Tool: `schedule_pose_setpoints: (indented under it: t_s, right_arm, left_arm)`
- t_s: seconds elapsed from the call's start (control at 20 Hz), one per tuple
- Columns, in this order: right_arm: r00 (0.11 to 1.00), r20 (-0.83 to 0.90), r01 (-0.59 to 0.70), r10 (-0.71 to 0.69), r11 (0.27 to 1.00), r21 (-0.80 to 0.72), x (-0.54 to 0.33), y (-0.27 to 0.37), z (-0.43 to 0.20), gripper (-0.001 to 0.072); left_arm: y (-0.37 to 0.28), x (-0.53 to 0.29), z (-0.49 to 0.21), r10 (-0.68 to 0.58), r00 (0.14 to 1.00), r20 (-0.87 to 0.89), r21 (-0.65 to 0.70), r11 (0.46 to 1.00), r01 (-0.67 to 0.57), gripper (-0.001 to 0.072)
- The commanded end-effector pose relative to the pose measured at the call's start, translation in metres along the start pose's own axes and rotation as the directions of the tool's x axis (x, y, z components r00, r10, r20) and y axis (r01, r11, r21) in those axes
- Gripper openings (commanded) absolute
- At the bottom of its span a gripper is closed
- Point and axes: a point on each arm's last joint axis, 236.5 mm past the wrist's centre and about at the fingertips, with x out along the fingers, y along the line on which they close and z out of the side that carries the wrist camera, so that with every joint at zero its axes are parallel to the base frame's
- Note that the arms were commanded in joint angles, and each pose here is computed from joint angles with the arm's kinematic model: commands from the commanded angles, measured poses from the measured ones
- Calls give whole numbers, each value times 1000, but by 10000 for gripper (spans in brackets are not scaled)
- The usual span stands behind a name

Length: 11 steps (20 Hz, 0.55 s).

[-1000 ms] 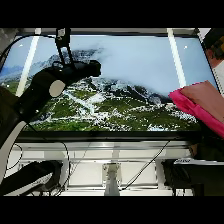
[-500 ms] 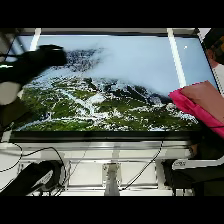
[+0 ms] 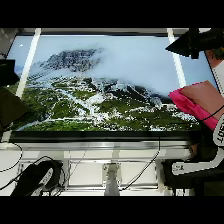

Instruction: Fold the clothes and pants, and hang the long-sleeved shirts on hangers.

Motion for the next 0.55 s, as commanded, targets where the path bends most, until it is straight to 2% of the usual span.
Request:
schedule_pose_setpoints:
  t_s: [0.0,0.5]
  right_arm:
    - [997,71,-24,26,1000,-17,8,12,16,19]
    - [996,89,-26,28,1000,-17,7,13,21,19]
  left_arm:
    - [3,-23,1,6,1000,18,-1,1000,-6,12]
    - [3,-33,5,1,999,44,-3,1000,-1,12]
